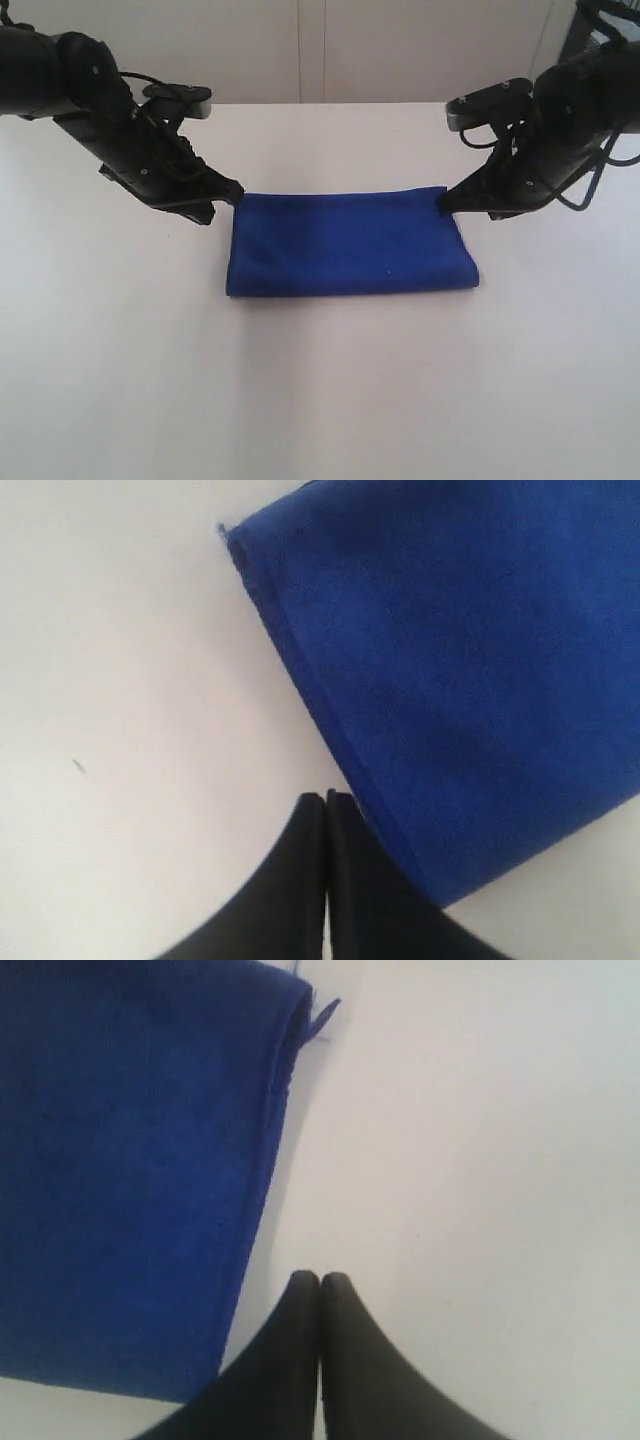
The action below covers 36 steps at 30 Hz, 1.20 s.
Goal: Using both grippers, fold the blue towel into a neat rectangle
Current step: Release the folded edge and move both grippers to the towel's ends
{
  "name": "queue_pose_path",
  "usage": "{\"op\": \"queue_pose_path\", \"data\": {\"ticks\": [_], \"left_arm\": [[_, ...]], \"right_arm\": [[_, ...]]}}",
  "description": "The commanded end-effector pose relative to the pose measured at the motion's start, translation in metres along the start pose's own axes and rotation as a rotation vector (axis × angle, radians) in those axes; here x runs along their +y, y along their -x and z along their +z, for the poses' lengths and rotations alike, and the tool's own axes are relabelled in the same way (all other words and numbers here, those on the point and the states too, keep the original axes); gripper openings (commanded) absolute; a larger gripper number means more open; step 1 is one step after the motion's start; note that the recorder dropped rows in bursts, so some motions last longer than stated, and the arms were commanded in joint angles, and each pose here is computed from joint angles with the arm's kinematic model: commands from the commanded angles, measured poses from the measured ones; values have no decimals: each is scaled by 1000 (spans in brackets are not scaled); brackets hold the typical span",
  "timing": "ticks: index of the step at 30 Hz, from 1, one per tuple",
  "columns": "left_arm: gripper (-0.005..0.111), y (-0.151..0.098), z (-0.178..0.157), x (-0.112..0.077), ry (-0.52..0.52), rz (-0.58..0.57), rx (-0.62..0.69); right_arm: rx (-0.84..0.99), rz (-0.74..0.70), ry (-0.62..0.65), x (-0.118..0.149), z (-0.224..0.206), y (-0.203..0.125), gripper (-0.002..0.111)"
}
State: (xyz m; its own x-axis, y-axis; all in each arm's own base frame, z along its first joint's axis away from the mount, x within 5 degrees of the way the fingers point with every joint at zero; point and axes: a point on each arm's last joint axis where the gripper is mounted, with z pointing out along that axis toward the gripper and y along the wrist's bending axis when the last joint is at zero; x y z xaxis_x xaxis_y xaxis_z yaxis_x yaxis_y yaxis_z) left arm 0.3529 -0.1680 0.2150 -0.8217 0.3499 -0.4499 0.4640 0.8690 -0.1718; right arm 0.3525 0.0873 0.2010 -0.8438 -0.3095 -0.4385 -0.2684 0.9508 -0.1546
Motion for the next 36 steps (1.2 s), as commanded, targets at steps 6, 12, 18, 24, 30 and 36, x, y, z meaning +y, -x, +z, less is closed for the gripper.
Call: {"op": "queue_pose_path", "data": {"ticks": [6, 12, 18, 24, 30, 36], "left_arm": [[0, -11, 7, 17, -98, -160, 185], [0, -15, 6, 19, -99, -158, 229], [0, -16, 6, 19, -100, -156, 230], [0, -16, 6, 19, -101, -152, 239], [0, -16, 6, 19, -101, -152, 237], [0, -16, 6, 19, -101, -152, 237]], "right_arm": [[168, 130, 67, 7, 29, -5, 0], [228, 126, 68, 10, 44, -12, 0], [259, 123, 67, 11, 50, -16, 0], [260, 113, 64, 11, 50, -16, 0], [260, 113, 64, 11, 50, -16, 0], [266, 111, 76, 12, 49, -16, 0]]}}
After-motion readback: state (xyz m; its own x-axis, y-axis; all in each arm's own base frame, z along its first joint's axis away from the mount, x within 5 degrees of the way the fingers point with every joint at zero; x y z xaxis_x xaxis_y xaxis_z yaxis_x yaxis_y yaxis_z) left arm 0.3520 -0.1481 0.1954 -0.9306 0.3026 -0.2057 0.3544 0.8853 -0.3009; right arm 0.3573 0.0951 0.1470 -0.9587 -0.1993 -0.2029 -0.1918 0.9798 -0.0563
